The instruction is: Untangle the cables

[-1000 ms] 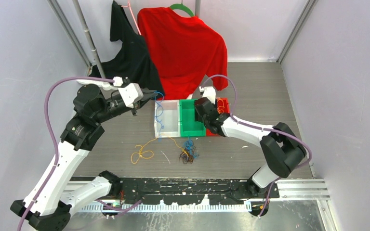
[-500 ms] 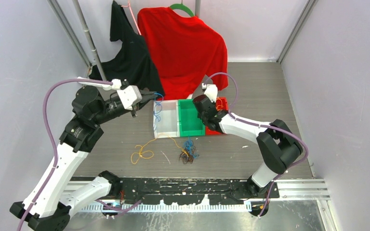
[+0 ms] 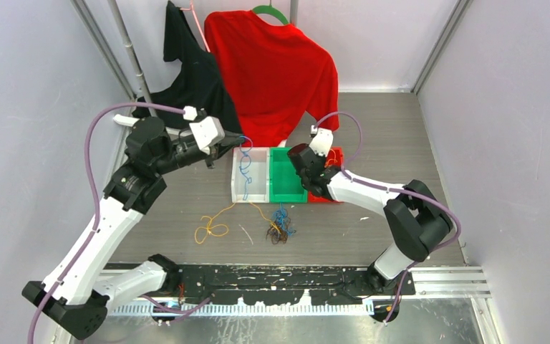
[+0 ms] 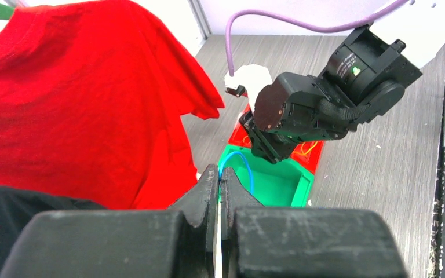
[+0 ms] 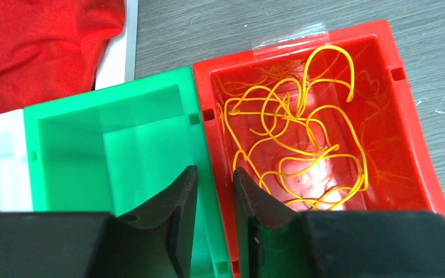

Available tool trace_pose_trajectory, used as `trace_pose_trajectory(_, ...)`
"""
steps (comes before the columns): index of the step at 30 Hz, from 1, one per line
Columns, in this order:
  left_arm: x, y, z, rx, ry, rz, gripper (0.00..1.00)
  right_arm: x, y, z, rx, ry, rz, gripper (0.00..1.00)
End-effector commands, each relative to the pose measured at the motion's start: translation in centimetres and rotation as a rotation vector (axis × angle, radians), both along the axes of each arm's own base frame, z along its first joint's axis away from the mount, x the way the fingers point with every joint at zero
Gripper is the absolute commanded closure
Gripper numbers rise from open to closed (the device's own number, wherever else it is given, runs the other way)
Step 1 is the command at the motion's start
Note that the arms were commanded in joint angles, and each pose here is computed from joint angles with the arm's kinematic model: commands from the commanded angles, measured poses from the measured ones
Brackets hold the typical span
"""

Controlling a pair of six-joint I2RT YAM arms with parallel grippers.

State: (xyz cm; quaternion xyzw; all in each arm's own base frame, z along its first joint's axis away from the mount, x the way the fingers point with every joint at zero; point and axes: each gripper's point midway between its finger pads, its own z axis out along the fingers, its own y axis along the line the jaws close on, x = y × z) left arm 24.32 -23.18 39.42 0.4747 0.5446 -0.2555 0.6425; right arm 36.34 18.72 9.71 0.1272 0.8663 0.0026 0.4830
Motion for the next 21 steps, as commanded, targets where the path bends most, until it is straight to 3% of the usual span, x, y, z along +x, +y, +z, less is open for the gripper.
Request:
trace_pose_trajectory(1,0.5,-1.7,3.0,-0.085,-0.038,-0.013,1.0,0.9,-0.2,3.3,0.151,-0.12,-0.065,0.61)
trace_pose_trajectory(4,1.6,-3.6,2.4,-0.098,0.004,-0.013,1.0,0.3,-0.3,5.8,0.239,-0.178,-0.063,0.41)
trace_pose_trajectory(7,2.8,-5.6,2.5,-0.105,0.027,-0.024,1.0,-0.7,-1.1,8.4,0.291,-0.234,-0.067,0.33)
trace_pose_trajectory(13,4.8,-9.4,1.8,-0.09,0.037,-0.058,1.0,-2.8,-3.8,12.1,0.341,-0.322,-0.113,0.3)
trace_pose_trajectory(21,7.5,-12.2,-3.7,0.046,-0.025,-0.064,1.0,-4.8,-7.0,13.5,0.327,-0.397,-0.163,0.3)
